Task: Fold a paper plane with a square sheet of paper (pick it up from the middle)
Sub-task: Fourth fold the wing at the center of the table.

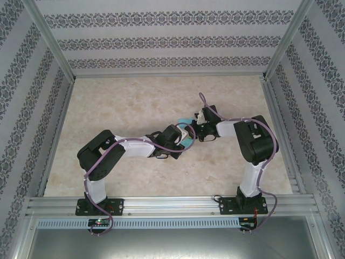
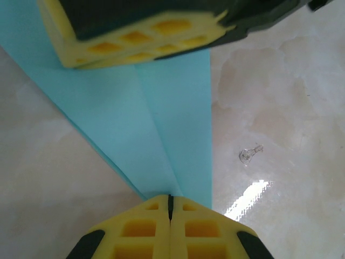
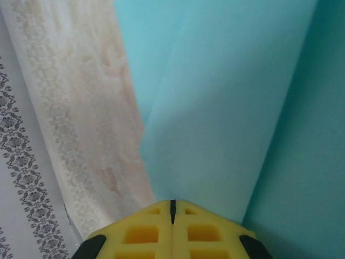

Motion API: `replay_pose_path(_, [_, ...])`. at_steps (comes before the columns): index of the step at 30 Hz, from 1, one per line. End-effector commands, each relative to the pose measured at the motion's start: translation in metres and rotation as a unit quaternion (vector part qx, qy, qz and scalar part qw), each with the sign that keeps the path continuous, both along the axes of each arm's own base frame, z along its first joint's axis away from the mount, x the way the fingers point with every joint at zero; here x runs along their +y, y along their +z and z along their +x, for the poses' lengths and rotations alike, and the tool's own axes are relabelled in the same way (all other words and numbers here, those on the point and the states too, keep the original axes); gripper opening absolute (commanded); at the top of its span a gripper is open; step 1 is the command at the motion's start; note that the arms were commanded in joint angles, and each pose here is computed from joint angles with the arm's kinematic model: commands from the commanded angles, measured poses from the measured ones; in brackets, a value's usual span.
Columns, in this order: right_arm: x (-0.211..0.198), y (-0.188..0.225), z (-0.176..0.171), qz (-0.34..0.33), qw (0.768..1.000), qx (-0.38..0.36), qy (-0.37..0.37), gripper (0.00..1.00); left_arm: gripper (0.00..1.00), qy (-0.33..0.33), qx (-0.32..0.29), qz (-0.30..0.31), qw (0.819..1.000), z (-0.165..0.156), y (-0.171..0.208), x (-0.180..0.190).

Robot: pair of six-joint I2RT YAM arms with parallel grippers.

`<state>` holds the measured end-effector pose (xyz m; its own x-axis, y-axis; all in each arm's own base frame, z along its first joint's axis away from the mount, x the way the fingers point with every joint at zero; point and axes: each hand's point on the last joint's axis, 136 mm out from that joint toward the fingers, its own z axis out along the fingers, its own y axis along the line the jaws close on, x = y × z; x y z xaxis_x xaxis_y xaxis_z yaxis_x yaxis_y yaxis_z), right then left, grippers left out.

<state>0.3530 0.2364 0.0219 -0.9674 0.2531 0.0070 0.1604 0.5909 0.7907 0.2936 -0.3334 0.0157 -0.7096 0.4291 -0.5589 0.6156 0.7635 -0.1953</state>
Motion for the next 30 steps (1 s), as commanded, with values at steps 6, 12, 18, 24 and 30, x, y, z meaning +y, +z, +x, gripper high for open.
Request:
replay_pose_path(6, [-0.003,-0.012,0.016,-0.033,0.999,-0.005,0.009,0.02,0.00,0.000,0.131,0.173,0.976,-0.066,-0.081,0.082])
replay_pose_path(12, [-0.024,-0.023,0.032,-0.092,0.996,-0.009,-0.002,0.03,0.00,-0.003,0.136,0.192,0.972,-0.070,-0.087,0.090])
replay_pose_path(18, [-0.037,-0.024,0.056,-0.110,0.994,-0.018,-0.012,0.03,0.00,-0.004,0.141,0.195,0.971,-0.073,-0.089,0.092])
replay_pose_path(24, [-0.053,-0.023,0.078,-0.127,0.991,-0.024,-0.021,0.03,0.00,-0.005,0.143,0.197,0.970,-0.074,-0.089,0.092])
replay_pose_path(30, [-0.064,-0.022,0.095,-0.133,0.990,-0.033,-0.029,0.03,0.00,-0.006,0.145,0.193,0.970,-0.074,-0.087,0.090])
